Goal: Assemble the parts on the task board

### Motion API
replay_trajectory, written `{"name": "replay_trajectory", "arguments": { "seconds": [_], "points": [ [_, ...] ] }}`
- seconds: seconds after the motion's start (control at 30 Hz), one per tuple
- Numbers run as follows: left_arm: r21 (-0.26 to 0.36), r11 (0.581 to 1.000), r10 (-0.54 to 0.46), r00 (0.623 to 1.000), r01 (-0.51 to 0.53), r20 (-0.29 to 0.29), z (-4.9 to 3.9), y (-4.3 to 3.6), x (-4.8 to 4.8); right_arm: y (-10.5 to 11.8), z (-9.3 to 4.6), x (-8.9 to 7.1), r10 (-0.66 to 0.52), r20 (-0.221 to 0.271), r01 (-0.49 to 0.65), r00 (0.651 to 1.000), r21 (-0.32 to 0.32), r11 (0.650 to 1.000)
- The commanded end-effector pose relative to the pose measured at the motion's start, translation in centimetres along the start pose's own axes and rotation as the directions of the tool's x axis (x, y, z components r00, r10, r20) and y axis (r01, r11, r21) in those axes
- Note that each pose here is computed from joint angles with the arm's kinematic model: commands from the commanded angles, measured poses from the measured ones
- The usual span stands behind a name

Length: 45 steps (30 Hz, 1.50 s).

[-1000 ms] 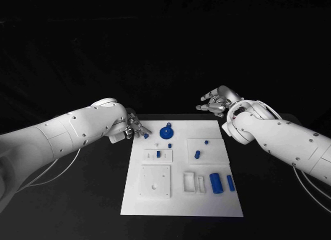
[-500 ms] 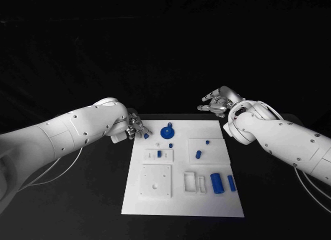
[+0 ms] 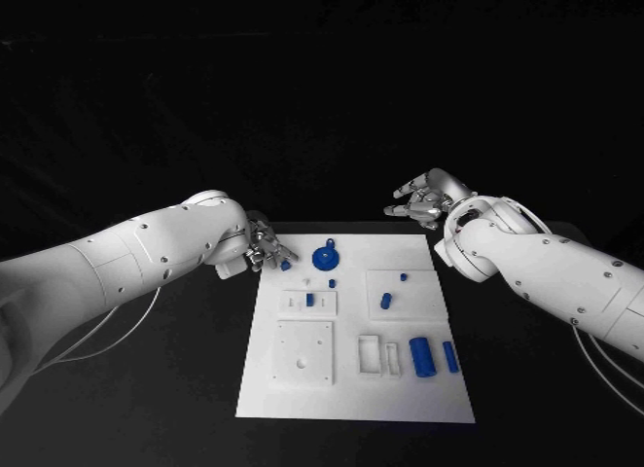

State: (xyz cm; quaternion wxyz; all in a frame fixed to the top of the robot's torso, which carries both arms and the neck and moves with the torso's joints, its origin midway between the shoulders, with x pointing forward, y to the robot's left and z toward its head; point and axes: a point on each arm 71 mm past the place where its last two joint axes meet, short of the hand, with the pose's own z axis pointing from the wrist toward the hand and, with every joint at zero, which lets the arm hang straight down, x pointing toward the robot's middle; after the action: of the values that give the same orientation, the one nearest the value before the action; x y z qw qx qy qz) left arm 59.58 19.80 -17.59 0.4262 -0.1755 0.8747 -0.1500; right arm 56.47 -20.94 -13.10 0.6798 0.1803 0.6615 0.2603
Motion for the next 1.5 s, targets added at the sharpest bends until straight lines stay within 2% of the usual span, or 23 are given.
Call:
{"name": "replay_trajectory", "arguments": {
  "seconds": [0.03,0.33,0.73,1.07,1.5],
  "points": [
    [0.017,1.000,-0.005,1.000,0.005,-0.009,-0.04,-0.21,0.09,0.04,-0.01,0.12,-0.004,-0.011,0.004,1.000,-0.005,1.000],
    [0.010,1.000,0.027,1.000,-0.028,0.011,-0.10,0.07,-0.08,-0.07,-0.02,0.12,-0.003,-0.012,0.003,1.000,-0.003,1.000],
    [0.010,0.999,0.053,0.999,-0.053,0.005,-0.27,0.33,0.11,-0.22,-0.06,0.19,-0.004,-0.014,0.004,1.000,0.000,1.000],
    [0.008,0.999,0.054,0.999,-0.054,0.004,-0.38,0.63,0.05,-0.30,-0.07,0.25,-0.004,-0.017,0.004,1.000,0.002,1.000],
    [0.018,1.000,0.025,1.000,-0.025,-0.016,-0.45,0.57,0.24,-0.32,-0.06,0.31,-0.005,-0.019,0.005,1.000,0.004,1.000]
  ]
}}
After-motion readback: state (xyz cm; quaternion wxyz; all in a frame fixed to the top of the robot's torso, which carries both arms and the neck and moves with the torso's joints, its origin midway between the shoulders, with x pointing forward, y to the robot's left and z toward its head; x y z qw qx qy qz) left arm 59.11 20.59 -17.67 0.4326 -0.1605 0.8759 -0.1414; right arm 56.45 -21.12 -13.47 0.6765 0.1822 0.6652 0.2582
